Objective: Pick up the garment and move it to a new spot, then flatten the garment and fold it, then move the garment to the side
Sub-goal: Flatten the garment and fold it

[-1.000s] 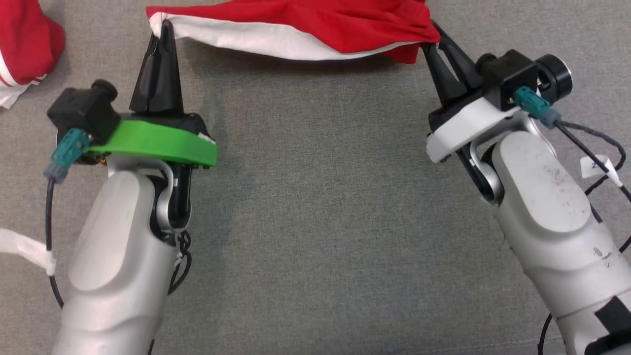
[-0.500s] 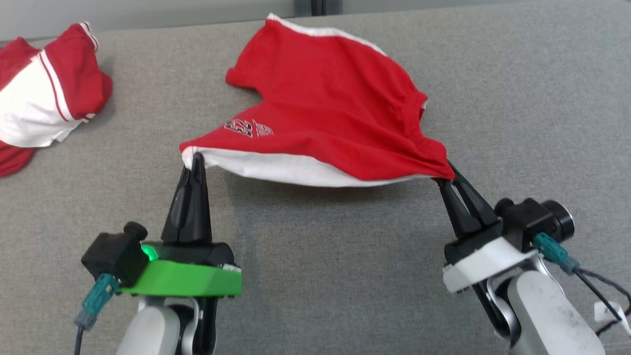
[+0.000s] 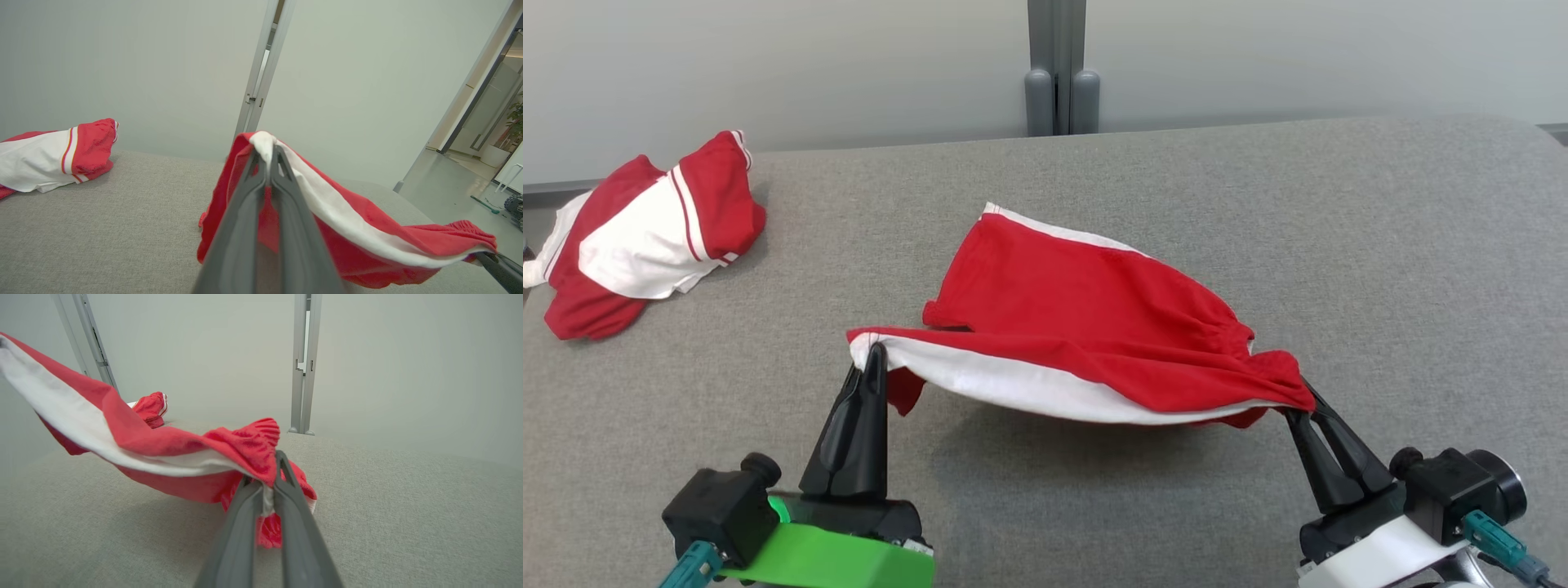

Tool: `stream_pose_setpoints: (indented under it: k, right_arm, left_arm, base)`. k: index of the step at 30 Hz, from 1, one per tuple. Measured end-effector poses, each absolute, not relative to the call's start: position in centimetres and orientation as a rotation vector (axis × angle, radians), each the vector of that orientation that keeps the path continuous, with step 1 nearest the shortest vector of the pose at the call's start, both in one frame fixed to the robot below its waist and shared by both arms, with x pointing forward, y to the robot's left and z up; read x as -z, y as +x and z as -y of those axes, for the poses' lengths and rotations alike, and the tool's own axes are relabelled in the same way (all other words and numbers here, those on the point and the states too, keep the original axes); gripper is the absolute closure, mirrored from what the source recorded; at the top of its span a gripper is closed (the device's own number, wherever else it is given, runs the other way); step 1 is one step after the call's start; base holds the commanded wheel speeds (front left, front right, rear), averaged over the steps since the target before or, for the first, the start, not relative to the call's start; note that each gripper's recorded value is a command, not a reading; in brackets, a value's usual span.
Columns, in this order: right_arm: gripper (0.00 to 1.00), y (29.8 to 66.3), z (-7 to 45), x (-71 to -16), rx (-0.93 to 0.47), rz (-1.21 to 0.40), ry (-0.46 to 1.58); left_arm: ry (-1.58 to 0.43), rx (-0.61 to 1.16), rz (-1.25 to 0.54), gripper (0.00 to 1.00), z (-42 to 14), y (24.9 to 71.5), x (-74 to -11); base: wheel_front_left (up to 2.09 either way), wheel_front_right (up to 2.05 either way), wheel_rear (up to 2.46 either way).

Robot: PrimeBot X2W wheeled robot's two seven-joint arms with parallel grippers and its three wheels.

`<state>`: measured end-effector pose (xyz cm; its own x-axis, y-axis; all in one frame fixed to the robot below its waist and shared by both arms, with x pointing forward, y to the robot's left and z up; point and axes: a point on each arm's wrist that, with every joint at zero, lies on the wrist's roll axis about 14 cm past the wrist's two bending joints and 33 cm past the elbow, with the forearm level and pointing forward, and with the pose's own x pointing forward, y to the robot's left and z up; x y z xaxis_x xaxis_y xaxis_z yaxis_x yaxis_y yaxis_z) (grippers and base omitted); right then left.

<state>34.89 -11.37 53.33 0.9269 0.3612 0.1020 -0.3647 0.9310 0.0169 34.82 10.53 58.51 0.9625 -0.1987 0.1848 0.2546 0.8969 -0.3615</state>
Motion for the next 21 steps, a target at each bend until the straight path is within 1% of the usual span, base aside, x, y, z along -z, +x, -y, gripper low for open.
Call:
stream_pose_setpoints:
  k: [3, 6, 10, 16, 21]
  right_arm:
    - [1.00, 34.6, 11.3, -52.6, -0.372, 0.063, 0.044]
    - [1.00, 34.7, 11.2, -50.9, -0.360, 0.003, 0.096]
    - [1.00, 35.8, 11.5, -48.8, -0.342, -0.053, 0.105]
    - [1.00, 38.7, 11.4, -47.3, -0.329, -0.080, 0.111]
    - [1.00, 41.5, 10.9, -45.7, -0.331, -0.112, 0.113]
  left_arm:
    - [-0.394, 0.234, 0.098, 1.00, -10.5, 35.0, -57.5]
    - [-0.416, 0.235, 0.022, 1.00, -10.3, 35.5, -55.4]
    - [-0.419, 0.245, -0.051, 1.00, -10.2, 37.2, -53.1]
    - [-0.358, 0.285, -0.109, 1.00, -10.0, 42.2, -51.2]
    - [-0.264, 0.335, -0.182, 1.00, -9.0, 47.8, -49.5]
  base:
    - [0.00, 0.00, 0.00]
    - [0.00, 0.00, 0.00]
    - [0.00, 0.00, 0.00]
    - [0.00, 0.00, 0.00]
    - [0.00, 0.00, 0.00]
